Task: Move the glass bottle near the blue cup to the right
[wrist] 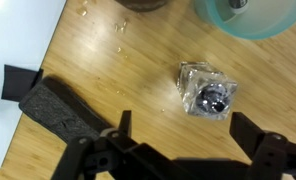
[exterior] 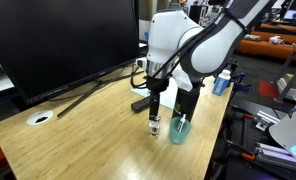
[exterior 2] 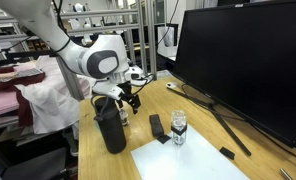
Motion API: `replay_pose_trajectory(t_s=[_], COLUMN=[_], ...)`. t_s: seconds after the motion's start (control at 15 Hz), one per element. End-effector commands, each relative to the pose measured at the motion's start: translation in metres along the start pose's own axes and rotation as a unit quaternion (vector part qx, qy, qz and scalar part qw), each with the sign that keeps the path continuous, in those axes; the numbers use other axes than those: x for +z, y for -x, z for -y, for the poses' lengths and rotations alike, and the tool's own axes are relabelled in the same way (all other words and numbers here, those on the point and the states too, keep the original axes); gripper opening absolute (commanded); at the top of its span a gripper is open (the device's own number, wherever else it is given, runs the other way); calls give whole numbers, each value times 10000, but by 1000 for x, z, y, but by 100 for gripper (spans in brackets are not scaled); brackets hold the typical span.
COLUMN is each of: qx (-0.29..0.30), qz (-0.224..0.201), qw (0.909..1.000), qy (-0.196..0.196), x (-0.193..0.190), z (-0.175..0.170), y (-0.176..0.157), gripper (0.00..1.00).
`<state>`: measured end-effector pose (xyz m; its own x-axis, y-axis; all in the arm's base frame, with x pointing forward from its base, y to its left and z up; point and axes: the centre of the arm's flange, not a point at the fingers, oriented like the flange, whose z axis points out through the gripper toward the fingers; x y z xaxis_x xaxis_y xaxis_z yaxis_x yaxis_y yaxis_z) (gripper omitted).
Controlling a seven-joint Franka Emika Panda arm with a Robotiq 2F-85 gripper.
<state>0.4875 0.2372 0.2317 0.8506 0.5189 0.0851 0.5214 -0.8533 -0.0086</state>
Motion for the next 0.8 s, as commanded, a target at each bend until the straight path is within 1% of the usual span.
replay_pose_trajectory(t_s=[0.0,0.2,0.33,0.53,0.73], qx=[44,85,104,121,129], qz=[291,534,658,822,890], qw=[9984,9961,9951,9938,9931], qy=[-473,-703,-726,-733,-755], x=[15,15,21,39,50], z=[-1,-3,-8,-17,-21], y=[-1,-2,-2,0,-2], gripper=[100,100,100,100,100])
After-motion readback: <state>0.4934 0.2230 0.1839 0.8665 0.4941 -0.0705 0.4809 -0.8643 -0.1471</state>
